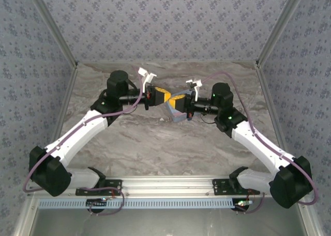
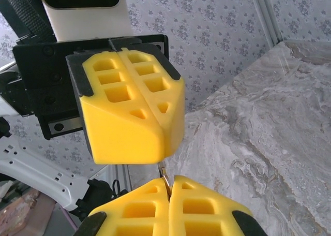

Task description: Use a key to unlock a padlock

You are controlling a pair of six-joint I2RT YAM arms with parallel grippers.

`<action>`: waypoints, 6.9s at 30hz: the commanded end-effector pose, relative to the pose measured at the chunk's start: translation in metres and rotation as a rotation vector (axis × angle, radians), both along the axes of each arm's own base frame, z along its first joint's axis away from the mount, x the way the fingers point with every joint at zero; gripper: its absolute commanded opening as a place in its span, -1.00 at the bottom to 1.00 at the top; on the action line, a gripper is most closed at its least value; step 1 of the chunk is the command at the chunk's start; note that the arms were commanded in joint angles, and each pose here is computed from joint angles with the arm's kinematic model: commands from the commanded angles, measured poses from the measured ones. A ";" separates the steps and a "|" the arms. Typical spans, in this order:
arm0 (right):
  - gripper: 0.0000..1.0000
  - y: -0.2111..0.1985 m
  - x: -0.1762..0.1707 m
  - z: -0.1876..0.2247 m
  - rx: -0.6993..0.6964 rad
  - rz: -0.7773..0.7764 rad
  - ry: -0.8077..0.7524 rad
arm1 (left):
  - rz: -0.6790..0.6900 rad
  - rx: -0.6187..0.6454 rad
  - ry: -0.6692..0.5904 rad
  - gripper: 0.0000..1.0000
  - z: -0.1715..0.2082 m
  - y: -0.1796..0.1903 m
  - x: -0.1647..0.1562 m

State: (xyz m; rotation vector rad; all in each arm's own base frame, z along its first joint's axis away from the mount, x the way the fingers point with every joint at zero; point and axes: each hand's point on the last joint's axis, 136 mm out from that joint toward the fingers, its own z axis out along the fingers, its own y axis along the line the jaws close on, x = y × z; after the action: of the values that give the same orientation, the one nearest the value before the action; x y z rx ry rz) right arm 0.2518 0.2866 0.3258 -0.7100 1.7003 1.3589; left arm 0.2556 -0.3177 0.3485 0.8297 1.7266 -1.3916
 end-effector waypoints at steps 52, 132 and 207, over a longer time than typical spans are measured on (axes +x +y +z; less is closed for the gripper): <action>-1.00 -0.150 0.023 -0.169 -0.528 -0.633 0.391 | 0.501 0.434 0.844 0.87 -0.266 -0.031 0.106; -1.00 0.007 0.126 -0.194 -0.392 -0.195 0.366 | 0.433 0.181 0.273 0.69 -0.205 0.110 0.051; -1.00 -0.012 0.101 -0.272 -0.691 -0.238 0.554 | 0.444 0.451 0.164 -0.08 -0.319 0.042 0.091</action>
State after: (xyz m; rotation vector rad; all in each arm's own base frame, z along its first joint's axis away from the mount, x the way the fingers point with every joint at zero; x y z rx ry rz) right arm 0.3816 0.2948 0.0990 -0.5059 2.4437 0.9324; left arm 0.3505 -0.2630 0.0348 0.4860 2.2119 -0.7750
